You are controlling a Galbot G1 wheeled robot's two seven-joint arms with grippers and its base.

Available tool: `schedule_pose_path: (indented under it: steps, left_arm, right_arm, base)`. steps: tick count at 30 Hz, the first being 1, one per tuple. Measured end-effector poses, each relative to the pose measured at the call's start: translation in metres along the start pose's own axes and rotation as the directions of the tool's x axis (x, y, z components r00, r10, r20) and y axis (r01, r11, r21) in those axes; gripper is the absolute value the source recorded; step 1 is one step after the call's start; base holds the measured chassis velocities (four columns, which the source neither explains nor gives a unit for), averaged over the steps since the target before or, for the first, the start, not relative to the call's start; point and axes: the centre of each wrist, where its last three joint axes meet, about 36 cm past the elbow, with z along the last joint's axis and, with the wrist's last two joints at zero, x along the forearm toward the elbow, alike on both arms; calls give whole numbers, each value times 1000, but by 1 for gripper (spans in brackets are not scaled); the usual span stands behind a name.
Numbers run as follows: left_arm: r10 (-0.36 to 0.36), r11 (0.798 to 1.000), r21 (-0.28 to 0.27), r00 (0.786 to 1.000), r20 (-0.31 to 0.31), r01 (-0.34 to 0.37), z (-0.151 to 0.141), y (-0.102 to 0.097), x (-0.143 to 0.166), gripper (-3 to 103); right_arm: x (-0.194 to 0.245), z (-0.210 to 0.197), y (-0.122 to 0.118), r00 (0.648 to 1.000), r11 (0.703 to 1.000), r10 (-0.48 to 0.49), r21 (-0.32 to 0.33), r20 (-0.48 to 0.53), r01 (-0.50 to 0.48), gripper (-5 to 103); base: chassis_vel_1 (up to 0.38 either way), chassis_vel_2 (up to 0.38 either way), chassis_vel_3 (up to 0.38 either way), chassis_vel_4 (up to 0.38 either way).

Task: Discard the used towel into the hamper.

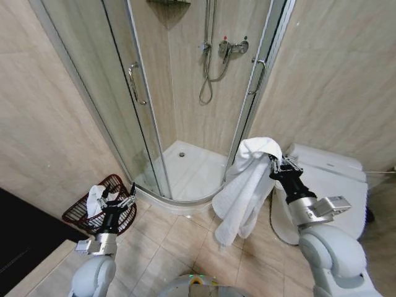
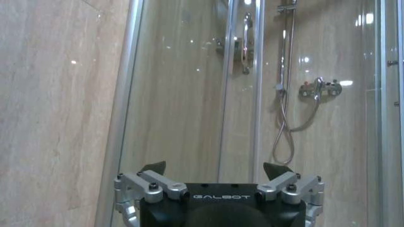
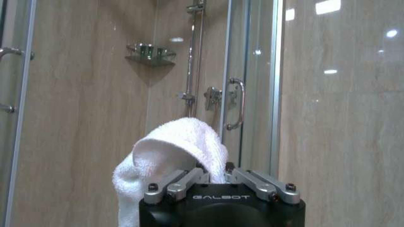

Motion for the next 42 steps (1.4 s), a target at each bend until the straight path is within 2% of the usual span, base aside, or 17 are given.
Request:
schedule_pose_path:
  steps: [23, 34, 42]
  left_arm:
    - [-2, 1000, -1, 1000, -2, 2, 1, 1, 1, 100]
    - [-1, 1000, 17, 1000, 10, 1, 3, -2, 2, 100]
    - [-3, 1000, 16, 1000, 11, 3, 3, -1, 2, 100]
  right_arm:
    - [0, 1, 0, 1000, 1000, 2, -1, -4, -2, 8]
    - [0, 2, 0, 1000, 1000, 8, 0, -9, -8, 8]
    - [0, 4, 0, 1000, 1000, 14, 16, -20, -13, 8]
  base:
    - [0, 0, 0, 0]
    - [0, 0, 0, 0]
    - [0, 0, 0, 0]
